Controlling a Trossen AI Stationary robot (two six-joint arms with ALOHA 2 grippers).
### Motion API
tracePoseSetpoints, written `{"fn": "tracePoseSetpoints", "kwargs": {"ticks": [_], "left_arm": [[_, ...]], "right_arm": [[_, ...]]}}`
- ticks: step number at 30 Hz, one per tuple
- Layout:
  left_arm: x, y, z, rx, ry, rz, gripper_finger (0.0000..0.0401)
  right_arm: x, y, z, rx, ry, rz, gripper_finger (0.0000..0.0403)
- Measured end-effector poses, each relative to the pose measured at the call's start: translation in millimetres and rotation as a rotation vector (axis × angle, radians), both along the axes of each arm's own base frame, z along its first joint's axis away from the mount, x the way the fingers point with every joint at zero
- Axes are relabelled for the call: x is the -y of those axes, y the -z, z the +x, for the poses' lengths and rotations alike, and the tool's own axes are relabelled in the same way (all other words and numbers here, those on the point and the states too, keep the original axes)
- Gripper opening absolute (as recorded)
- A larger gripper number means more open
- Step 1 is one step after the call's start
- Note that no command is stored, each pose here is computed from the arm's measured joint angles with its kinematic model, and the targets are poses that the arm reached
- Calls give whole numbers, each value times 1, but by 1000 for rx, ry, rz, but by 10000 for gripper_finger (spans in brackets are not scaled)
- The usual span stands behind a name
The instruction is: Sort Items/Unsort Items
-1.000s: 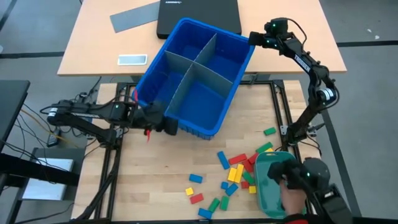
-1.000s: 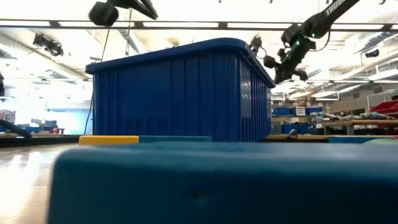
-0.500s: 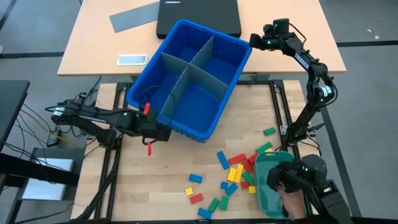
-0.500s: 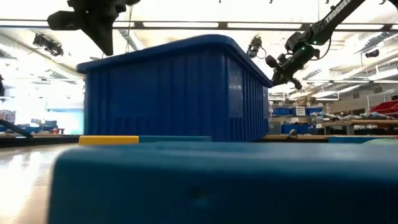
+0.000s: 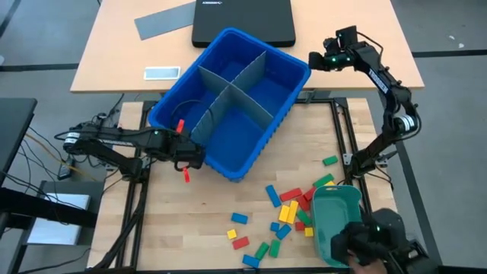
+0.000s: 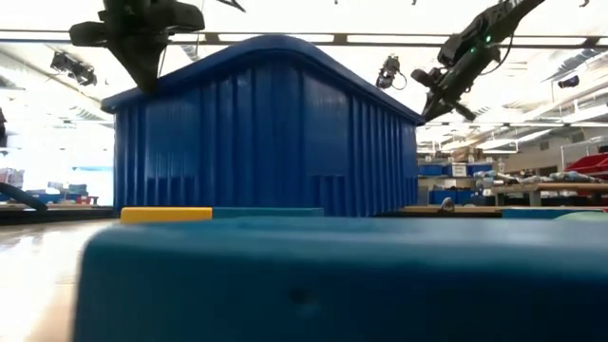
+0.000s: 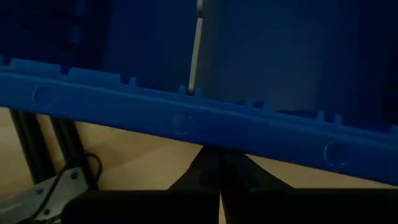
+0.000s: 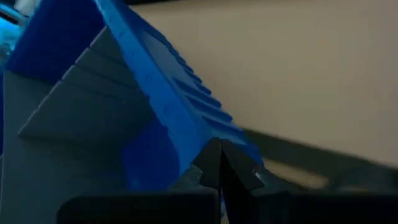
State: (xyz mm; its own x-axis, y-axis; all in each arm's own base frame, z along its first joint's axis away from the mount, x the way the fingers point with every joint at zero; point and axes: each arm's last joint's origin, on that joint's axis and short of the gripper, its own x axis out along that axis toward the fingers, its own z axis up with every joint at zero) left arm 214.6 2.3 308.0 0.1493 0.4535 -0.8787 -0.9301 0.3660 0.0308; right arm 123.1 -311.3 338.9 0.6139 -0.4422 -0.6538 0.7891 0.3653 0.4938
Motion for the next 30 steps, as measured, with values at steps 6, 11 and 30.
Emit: {"fn": "tracePoseSetpoints", "kwargs": {"ticks": [6, 11, 30], "left_arm": [[-8, 1, -3, -48, -17, 72, 1], [-18, -1, 0, -16, -61, 125, 1], [-47, -48, -31, 355, -194, 202, 1]], "right_arm": [[-39, -18, -3, -128, 54, 42, 1], [-75, -32, -8, -143, 13, 98, 1], [-105, -68, 10, -93, -44, -200, 47]]}}
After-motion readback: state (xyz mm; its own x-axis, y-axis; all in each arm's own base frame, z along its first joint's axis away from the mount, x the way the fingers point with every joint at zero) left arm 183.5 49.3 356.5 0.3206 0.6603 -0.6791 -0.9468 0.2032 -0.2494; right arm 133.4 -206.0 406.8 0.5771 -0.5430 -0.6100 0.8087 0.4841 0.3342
